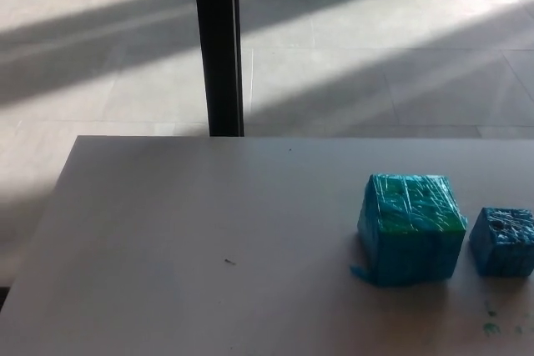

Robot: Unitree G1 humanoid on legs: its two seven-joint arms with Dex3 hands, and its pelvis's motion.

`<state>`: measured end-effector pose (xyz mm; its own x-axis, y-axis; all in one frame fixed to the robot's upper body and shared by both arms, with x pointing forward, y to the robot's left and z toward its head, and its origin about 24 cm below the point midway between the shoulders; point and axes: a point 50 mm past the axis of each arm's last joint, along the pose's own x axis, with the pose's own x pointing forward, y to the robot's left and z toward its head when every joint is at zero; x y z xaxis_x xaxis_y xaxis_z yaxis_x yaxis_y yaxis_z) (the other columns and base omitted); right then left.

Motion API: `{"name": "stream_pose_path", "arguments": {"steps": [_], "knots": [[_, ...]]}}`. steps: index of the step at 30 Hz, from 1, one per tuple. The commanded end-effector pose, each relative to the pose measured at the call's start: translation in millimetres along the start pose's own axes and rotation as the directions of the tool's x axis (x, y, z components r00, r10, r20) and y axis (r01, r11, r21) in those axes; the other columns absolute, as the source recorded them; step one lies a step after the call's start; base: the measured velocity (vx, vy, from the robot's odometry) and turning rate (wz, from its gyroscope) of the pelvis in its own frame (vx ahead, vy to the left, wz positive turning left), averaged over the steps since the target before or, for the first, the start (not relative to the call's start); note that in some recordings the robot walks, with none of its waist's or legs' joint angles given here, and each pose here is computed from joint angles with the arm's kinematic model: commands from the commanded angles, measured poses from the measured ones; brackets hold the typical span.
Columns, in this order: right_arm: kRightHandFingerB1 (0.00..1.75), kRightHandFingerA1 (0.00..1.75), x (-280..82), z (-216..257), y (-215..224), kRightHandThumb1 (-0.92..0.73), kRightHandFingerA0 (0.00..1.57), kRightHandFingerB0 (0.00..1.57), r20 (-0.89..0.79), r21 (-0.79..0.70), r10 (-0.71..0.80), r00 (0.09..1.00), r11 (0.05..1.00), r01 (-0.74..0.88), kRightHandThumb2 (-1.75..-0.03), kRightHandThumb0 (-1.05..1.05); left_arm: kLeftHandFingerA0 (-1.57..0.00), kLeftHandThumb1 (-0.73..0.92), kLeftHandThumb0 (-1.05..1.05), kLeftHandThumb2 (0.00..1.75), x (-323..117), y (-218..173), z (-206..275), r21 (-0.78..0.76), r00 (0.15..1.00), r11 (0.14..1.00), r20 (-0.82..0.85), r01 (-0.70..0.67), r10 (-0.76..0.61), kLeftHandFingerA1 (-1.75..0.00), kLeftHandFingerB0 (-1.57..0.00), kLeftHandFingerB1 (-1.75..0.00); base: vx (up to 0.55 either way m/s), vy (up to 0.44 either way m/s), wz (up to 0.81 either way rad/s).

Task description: The robot uses its right hand to pick up the small cube kept on the middle on the desk and place it on the bigger cube kept next to it

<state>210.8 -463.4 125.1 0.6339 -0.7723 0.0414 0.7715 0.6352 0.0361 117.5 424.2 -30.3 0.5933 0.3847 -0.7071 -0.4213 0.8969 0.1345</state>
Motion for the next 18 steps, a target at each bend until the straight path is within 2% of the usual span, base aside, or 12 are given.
{"name": "stream_pose_path", "arguments": {"steps": [1,2,5,6,7,8,11,12,14,15,17,18], "knots": [[0.39,0.63,-1,54,53,-0.75,0.43,0.35,0.119,-0.159,0.267,0.956,0.956,-0.247,-0.63,-0.65,-0.29,0.61,-0.79,0.98,-3,5,3,-0.029,1.0,0.999,-0.001,0.018,-0.018,-0.58,-0.16,-0.47,0.0,0.0,0.0],[0.44,0.56,-4,59,61,-0.65,0.27,0.16,0.11,-0.189,0.312,0.944,0.939,-0.289,-0.91,-0.62,-0.33,0.77,-0.78,0.63,-3,5,2,-0.029,1.0,0.999,-0.003,0.015,-0.015,-0.49,-0.23,-0.36,0.0,0.0,0.0],[0.3,0.45,-14,73,92,-0.82,0.27,0.17,0.065,-0.307,0.465,0.883,0.851,-0.425,-0.64,-0.57,-0.34,0.78,-0.77,0.64,-3,5,2,-0.034,1.0,0.999,-0.006,0.011,-0.011,-0.5,-0.23,-0.36,0.0,0.0,0.0],[0.48,0.51,-19,72,107,-0.64,0.05,0.0,0.06,-0.371,0.568,0.821,0.776,-0.51,-1.14,-0.33,-0.35,0.78,-0.79,0.63,-3,5,2,-0.032,1.0,0.999,-0.005,0.014,-0.014,-0.52,-0.23,-0.37,0.0,0.0,0.0],[0.48,0.51,-19,73,108,-0.64,0.05,0.0,0.058,-0.372,0.568,0.821,0.776,-0.51,-1.14,-0.33,-0.35,0.78,-0.79,0.63,-3,5,2,-0.032,1.0,0.999,-0.005,0.014,-0.014,-0.52,-0.23,-0.37,0.0,0.0,0.0],[0.29,0.46,-22,70,117,-0.84,0.27,0.17,0.055,-0.376,0.587,0.807,0.761,-0.528,-0.64,-0.66,-0.37,0.78,-0.78,0.62,-3,5,2,-0.039,1.0,0.999,-0.005,0.008,-0.008,-0.51,-0.26,-0.37,0.0,0.0,0.0],[0.43,0.54,-33,66,140,-0.72,0.24,0.15,0.037,-0.447,0.638,0.77,0.699,-0.558,-1.0,-0.73,-0.32,0.78,-0.78,0.64,-2,4,2,-0.022,1.0,1.0,-0.01,0.019,-0.019,-0.47,-0.24,-0.37,0.0,0.0,0.0],[0.32,0.47,-37,64,147,-0.91,0.27,0.2,0.021,-0.464,0.663,0.748,0.669,-0.58,-0.67,-0.71,-0.29,0.61,-0.78,0.94,-3,5,2,-0.025,1.0,1.0,-0.01,0.014,-0.014,-0.55,-0.21,-0.48,0.0,0.0,0.0],[0.32,0.48,-40,58,158,-0.87,0.26,0.2,-0.005,-0.488,0.691,0.723,0.629,-0.605,-0.66,-0.7,-0.29,0.6,-0.78,0.95,-2,4,3,-0.016,1.0,1.0,-0.011,0.013,-0.014,-0.55,-0.21,-0.49,0.0,0.0,0.0],[0.33,0.47,-41,55,161,-0.84,0.28,0.23,-0.014,-0.502,0.696,0.718,0.616,-0.606,-0.66,-0.69,-0.37,0.76,-0.78,0.61,-2,4,3,-0.028,1.0,1.0,-0.01,0.009,-0.009,-0.48,-0.27,-0.39,0.0,0.0,0.0],[0.36,0.53,-44,49,171,-0.77,0.31,0.28,-0.027,-0.506,0.727,0.687,0.583,-0.636,-0.63,-0.64,-0.38,0.78,-0.77,0.62,-2,4,4,-0.014,1.0,1.0,-0.006,0.012,-0.012,-0.49,-0.26,-0.39,0.0,0.0,0.0],[0.48,0.63,-45,48,174,-0.58,0.37,0.19,-0.033,-0.509,0.733,0.679,0.573,-0.642,-0.99,-0.61,-0.36,0.78,-0.77,0.63,-2,4,4,-0.013,1.0,1.0,-0.006,0.015,-0.015,-0.49,-0.25,-0.39,0.0,0.0,0.0]]}}
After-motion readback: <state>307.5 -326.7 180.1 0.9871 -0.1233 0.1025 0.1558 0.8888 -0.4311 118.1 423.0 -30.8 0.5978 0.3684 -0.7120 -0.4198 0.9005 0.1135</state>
